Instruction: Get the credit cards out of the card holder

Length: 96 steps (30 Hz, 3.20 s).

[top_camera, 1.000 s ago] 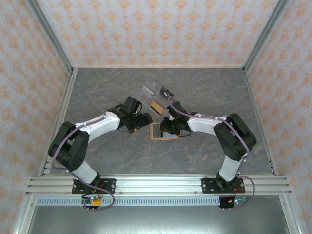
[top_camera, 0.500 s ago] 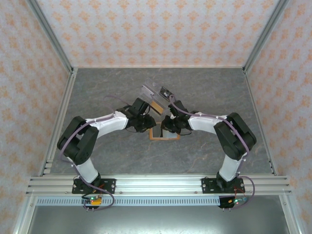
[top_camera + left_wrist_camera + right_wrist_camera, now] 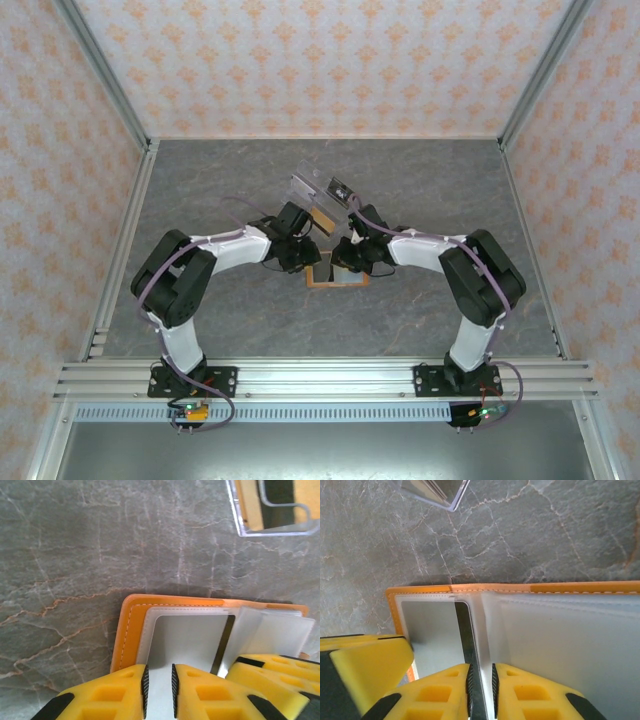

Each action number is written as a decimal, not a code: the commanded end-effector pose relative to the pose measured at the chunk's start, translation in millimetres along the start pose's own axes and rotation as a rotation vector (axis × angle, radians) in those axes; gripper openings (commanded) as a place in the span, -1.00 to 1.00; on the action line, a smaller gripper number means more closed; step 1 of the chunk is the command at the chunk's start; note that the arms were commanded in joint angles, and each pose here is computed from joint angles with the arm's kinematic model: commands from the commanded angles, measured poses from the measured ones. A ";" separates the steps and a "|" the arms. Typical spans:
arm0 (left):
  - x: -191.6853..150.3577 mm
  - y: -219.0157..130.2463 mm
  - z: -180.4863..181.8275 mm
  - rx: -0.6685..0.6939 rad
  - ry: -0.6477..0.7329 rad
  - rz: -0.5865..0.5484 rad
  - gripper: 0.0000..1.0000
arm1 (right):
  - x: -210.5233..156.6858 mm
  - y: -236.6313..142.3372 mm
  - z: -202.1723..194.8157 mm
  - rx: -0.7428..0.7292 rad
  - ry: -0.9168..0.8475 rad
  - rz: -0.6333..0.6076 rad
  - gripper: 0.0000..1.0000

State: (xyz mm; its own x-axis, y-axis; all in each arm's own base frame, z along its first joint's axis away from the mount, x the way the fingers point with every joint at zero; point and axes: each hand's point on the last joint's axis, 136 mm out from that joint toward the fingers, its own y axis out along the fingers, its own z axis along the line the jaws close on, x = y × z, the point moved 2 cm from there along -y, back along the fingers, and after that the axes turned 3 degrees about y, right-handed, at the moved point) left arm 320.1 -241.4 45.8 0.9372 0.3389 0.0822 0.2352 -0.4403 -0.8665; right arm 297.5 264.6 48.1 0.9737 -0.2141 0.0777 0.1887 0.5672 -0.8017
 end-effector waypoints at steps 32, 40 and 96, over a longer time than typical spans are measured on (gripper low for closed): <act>-10.4 12.6 26.4 0.077 -0.020 0.004 -0.68 | 0.3 2.5 7.9 0.176 0.022 0.065 -0.96; -3.0 -1.0 12.4 0.050 0.007 -0.026 -0.54 | 5.0 -15.2 -1.3 0.152 0.012 -0.016 -1.00; 1.1 -15.8 -14.3 0.033 0.110 -0.001 -0.51 | 9.4 -54.1 0.0 0.116 -0.119 -0.084 -1.00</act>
State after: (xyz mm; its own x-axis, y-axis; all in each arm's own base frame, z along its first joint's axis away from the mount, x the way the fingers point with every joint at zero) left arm 319.7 -248.2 47.7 0.9540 0.2846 0.0944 0.2181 -0.4427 -0.8697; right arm 297.3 249.6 75.0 0.9713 -0.2067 0.1178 0.2310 0.7004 -0.6754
